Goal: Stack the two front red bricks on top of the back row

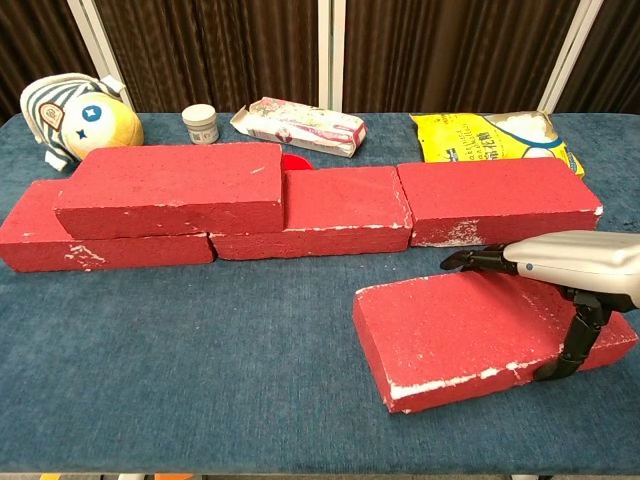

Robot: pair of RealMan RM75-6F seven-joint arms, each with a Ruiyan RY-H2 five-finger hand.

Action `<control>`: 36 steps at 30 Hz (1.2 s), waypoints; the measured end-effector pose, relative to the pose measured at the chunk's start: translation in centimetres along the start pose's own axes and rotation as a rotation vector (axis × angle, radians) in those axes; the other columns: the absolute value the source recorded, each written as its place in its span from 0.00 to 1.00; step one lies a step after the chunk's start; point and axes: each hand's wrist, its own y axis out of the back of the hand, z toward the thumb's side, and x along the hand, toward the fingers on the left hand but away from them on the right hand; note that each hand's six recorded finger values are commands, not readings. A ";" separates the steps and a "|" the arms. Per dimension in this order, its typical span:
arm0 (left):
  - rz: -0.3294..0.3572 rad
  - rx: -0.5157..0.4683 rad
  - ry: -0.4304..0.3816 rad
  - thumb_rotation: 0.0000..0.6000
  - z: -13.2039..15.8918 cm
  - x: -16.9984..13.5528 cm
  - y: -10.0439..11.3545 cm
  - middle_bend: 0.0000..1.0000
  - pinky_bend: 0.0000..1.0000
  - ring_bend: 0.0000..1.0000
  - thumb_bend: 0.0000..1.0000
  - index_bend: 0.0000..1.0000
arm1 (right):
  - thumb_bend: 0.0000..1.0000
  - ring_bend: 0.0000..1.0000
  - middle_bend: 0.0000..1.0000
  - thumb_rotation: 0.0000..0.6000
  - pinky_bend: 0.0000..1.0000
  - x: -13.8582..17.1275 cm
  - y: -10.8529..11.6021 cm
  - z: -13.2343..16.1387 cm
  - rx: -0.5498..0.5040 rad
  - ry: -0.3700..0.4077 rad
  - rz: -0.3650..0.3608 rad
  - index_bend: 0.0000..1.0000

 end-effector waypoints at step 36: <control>-0.012 0.006 -0.009 1.00 0.5 0.3 -0.2 0.00 0.00 0.00 0.00 0.04 | 0.11 0.07 0.19 1.00 0.09 0.6 14.1 -4.5 -0.012 -0.088 -0.219 0.00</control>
